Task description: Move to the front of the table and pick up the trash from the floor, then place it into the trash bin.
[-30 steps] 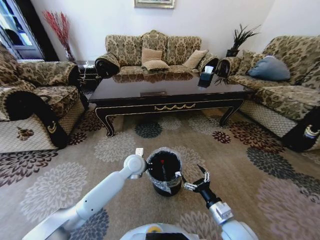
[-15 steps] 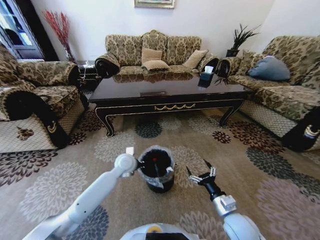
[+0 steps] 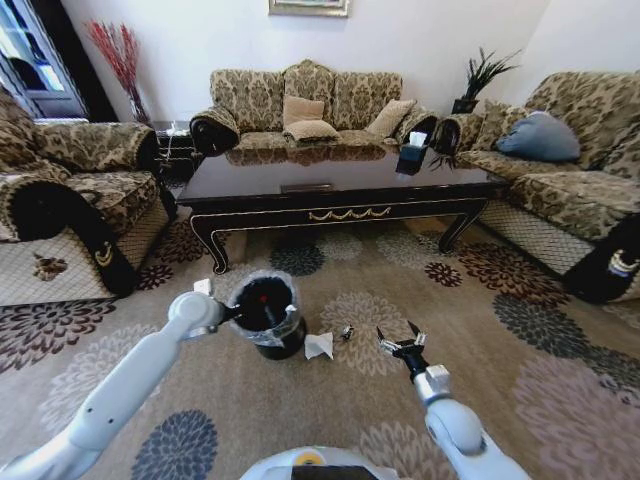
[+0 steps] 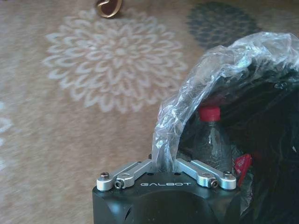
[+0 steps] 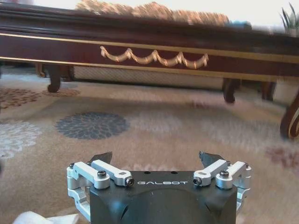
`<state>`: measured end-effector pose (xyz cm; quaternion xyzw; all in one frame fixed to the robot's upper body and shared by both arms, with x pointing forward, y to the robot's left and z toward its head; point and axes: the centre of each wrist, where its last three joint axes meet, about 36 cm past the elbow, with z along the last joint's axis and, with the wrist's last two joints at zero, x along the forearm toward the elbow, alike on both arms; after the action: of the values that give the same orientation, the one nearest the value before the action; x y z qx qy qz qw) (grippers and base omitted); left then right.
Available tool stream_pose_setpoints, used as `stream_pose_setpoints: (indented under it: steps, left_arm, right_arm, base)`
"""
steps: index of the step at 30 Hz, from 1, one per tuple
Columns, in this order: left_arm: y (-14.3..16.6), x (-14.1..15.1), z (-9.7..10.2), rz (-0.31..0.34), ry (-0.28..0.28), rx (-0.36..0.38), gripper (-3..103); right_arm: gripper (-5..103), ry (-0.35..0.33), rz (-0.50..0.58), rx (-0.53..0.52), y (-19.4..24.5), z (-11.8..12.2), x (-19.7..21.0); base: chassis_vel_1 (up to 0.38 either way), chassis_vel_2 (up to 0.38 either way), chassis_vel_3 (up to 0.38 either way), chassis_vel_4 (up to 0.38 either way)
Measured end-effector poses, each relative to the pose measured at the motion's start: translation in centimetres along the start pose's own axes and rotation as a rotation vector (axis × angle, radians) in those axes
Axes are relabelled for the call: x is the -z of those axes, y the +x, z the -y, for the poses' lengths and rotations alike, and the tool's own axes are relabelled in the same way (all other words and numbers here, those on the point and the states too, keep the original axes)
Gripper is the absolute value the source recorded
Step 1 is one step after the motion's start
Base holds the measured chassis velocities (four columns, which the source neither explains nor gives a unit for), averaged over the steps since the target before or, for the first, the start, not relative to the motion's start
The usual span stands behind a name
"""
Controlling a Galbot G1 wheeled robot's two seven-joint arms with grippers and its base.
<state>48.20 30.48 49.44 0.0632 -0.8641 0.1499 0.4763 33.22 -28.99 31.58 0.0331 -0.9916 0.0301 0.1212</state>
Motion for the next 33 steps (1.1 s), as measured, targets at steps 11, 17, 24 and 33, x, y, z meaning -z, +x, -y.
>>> stream_pose_setpoints:
  steps: [11,17,24,33]
  left_arm:
    - [0.9,-0.8,-3.3,0.004,0.055,0.035,0]
    - [1.8,-1.3,-3.9,0.008,0.058,0.04,0]
    - [2.2,-1.6,-4.4,0.01,0.057,0.055,0]
    - [2.4,-1.6,-4.7,0.009,0.057,0.063,0]
  right_arm:
    - [100,-0.161,-0.117,-0.032,-6.3,-5.2,-3.5]
    - [100,-0.269,-0.162,-0.084,-10.1,-6.9,-3.5]
    - [102,-0.384,-0.207,-0.191,-13.5,-8.4,-2.2]
    - [90,-0.434,-0.294,-0.278,-15.0,-10.9,-2.8]
  base:
    - [0.0,0.0,0.0,0.0]
    - [0.0,0.0,0.0,0.0]
    - [0.0,0.0,0.0,0.0]
    - [0.0,0.0,0.0,0.0]
